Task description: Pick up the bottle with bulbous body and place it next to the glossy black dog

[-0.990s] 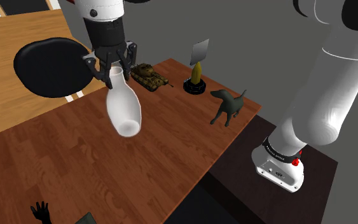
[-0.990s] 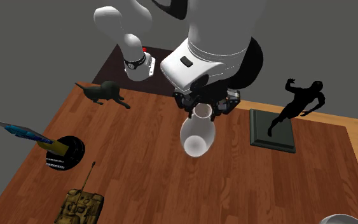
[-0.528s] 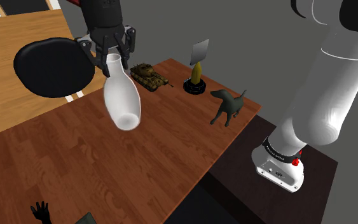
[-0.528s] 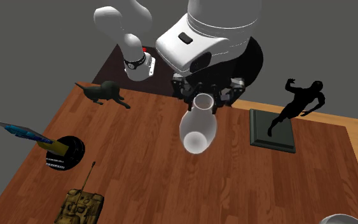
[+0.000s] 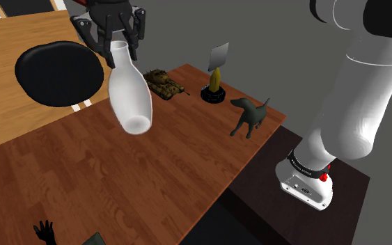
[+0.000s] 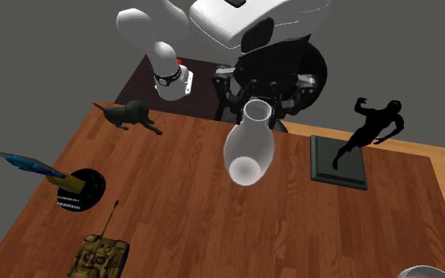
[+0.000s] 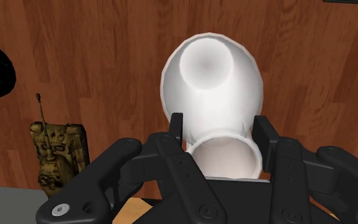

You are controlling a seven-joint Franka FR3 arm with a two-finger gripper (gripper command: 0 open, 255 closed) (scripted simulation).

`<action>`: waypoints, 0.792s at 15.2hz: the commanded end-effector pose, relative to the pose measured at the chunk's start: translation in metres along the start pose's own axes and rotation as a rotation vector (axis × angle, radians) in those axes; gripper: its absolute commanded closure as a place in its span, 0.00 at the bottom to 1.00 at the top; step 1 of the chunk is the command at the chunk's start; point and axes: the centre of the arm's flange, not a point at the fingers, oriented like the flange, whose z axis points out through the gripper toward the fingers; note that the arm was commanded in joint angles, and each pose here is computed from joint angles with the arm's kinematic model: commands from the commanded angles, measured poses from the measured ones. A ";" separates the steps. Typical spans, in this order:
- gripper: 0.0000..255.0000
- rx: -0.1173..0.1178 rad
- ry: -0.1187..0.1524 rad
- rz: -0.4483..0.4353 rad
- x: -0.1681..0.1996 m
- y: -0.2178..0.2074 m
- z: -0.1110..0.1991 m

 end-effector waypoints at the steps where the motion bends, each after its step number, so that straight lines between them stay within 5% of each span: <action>1: 1.00 0.000 0.000 0.000 0.001 0.000 -0.011; 12: 1.00 0.000 0.000 0.000 -0.003 0.025 -0.056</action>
